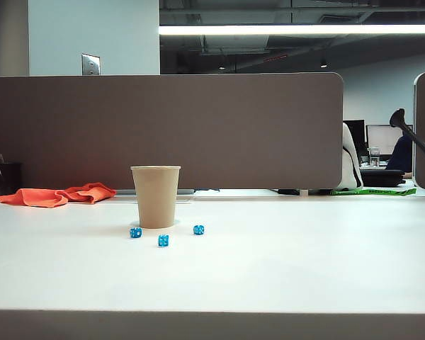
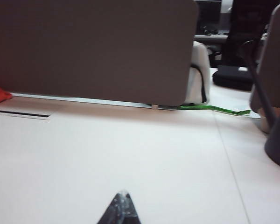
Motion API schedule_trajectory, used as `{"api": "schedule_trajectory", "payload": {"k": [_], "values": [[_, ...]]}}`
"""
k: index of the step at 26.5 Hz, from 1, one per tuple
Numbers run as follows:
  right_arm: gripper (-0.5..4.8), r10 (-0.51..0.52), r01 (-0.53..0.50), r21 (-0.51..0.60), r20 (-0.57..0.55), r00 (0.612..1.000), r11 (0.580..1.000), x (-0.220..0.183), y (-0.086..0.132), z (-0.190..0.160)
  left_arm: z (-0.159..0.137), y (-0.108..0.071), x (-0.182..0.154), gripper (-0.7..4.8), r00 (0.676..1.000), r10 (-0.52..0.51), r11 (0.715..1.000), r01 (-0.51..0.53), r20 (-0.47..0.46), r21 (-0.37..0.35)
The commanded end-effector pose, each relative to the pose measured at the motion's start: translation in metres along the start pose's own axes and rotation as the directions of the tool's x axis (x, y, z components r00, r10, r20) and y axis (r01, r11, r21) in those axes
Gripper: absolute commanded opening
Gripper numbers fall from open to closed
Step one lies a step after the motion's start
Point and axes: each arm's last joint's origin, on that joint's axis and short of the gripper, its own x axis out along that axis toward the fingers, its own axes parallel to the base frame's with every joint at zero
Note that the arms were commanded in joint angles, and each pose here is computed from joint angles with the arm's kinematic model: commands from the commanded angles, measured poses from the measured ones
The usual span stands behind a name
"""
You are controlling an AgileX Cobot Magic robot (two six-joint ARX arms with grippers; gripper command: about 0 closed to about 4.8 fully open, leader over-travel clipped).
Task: Pick up the dice with a different color and drop it into the paper cup.
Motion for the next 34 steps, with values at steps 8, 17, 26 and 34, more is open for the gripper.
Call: {"api": "schedule_trajectory", "payload": {"k": [8,17,26,34], "values": [[-0.05,-0.048,0.047,0.032,0.025,0.999,0.998,-0.012,0.0,-0.022,-0.001,-0.001,-0.019,-0.06,1.0,0.019,1.0,-0.019,-0.006,-0.003],[-0.05,-0.061,0.061,0.03,-0.015,0.998,0.998,-0.008,0.0,-0.052,-0.002,-0.003,-0.036,-0.06,1.0,0.019,1.0,-0.019,-0.02,-0.005],[-0.05,-0.136,0.136,0.052,0.012,0.991,0.989,-0.008,-0.002,-0.053,-0.025,-0.006,-0.052,-0.06,0.999,0.019,0.998,-0.02,-0.027,-0.058],[-0.05,-0.126,0.125,0.053,0.024,0.992,0.991,-0.007,-0.002,-0.051,-0.052,-0.007,-0.065,-0.06,0.996,0.089,0.994,-0.089,-0.002,-0.063]]}}
